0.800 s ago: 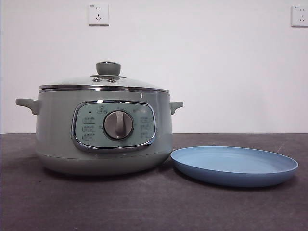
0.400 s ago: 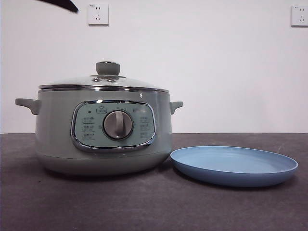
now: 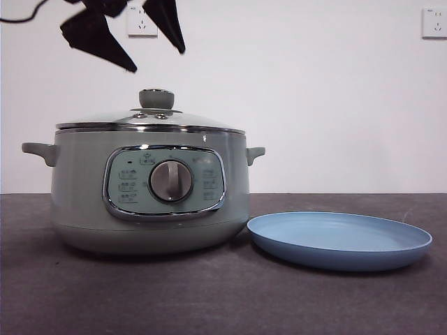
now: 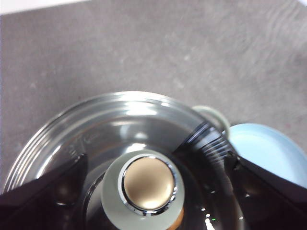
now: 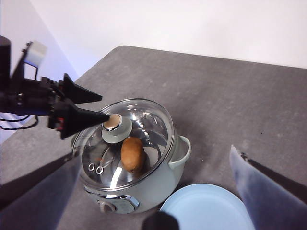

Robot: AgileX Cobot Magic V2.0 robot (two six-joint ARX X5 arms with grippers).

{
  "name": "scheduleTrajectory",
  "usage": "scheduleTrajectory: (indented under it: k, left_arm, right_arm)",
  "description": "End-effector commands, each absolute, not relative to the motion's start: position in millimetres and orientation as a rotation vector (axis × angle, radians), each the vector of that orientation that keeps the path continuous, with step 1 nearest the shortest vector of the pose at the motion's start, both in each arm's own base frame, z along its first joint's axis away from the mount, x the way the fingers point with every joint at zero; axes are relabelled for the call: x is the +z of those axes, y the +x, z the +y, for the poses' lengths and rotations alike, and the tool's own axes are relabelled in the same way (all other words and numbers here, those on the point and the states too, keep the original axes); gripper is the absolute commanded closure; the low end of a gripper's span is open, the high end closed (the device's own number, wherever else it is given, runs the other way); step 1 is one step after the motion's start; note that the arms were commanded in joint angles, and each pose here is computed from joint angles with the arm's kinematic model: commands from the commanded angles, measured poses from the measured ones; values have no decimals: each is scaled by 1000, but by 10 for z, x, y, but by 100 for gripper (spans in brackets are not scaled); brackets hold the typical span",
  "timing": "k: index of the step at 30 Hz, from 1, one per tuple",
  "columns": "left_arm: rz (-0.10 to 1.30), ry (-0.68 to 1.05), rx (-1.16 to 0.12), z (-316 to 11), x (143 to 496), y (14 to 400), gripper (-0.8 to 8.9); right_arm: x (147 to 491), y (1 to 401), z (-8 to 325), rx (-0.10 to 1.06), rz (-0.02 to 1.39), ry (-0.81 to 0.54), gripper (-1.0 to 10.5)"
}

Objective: Take the potato out from the steamer,put the potato on the plate,close the lid

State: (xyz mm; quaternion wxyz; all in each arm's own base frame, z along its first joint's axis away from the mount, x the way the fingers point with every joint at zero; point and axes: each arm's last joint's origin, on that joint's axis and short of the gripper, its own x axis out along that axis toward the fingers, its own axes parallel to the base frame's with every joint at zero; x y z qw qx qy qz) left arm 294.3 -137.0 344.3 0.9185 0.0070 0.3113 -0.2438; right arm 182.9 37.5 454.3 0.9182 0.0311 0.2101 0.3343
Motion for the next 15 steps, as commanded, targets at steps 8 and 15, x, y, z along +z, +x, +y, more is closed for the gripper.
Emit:
scheduleTrajectory:
  k: [8, 15]
  left_arm:
    - [758, 134, -471, -1505, 3125, 3067, 338]
    - [780, 139, -466, -1524, 3051, 3109, 415]
  right_arm:
    - [4558, 1807, 377, 687, 433, 70, 258]
    - [4554, 1805, 377, 686, 438, 72, 258]
